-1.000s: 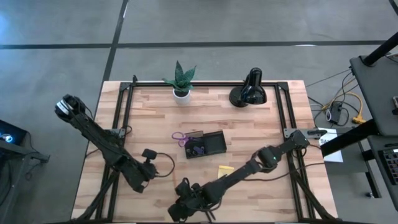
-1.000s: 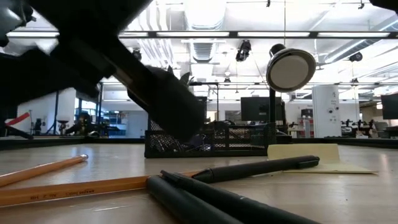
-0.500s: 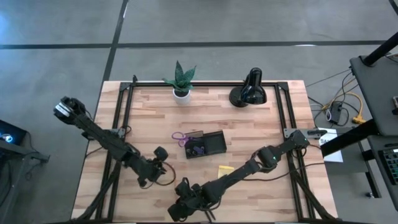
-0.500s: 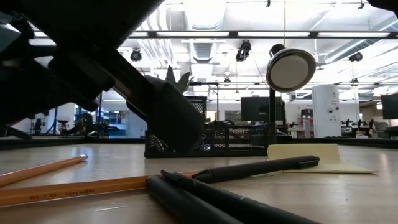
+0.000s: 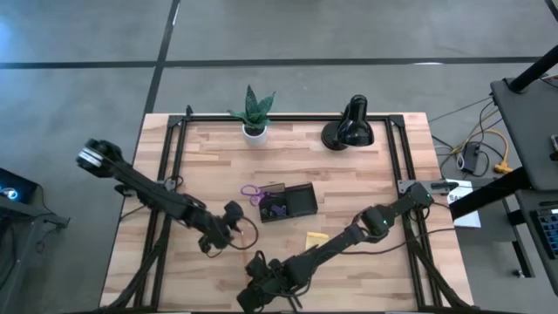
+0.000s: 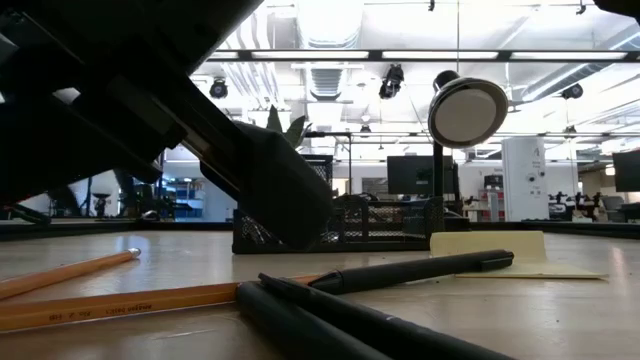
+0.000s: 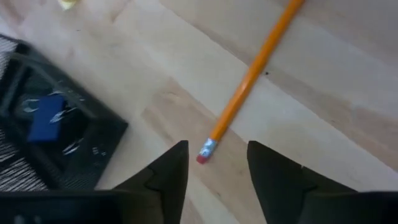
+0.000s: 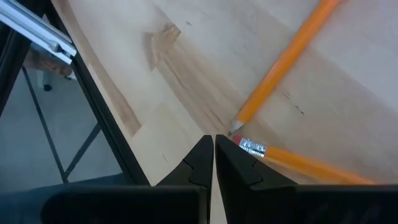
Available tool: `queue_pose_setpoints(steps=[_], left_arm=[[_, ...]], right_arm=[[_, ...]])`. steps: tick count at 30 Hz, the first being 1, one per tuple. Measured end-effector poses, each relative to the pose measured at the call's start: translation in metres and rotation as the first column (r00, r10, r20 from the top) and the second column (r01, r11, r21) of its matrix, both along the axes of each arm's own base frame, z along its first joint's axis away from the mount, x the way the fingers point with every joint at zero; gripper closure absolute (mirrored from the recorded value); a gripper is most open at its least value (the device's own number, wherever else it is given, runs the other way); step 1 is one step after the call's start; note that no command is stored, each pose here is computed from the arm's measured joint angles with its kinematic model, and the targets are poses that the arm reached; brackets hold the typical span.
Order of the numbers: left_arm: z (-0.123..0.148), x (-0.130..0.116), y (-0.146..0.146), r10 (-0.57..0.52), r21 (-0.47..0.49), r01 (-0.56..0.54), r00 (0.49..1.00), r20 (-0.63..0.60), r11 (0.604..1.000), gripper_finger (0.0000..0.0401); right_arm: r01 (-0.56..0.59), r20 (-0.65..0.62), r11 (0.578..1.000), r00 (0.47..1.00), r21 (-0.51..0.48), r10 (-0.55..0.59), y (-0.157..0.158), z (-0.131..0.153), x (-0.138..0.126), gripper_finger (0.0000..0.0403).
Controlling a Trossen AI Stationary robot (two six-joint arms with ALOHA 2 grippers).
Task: Pick and place office supplies into organizer
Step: Put the left pencil into the desk organizer
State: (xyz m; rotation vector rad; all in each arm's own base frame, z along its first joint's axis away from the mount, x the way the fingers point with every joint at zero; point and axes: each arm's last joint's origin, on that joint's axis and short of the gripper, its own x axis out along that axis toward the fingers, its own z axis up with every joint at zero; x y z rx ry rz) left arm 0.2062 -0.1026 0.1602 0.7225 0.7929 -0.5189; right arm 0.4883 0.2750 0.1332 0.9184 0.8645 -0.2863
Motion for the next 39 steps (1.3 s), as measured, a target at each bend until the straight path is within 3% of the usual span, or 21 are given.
queue_pose_setpoints(steps=[15,39], left_arm=[[-0.014,0.023,-0.004,0.014,0.008,-0.013,1.000,-0.026,1.000,0.0262],[-0.023,0.020,-0.006,-0.067,-0.087,0.055,0.988,-0.141,0.995,0.0263]], right_arm=[[-0.032,-0.010,0.999,0.999,-0.041,0.032,-0.005,-0.005,0.000,0.0392],[-0.007,-0.004,0.996,1.000,-0.086,0.007,-0.016,-0.008,0.005,0.0392]])
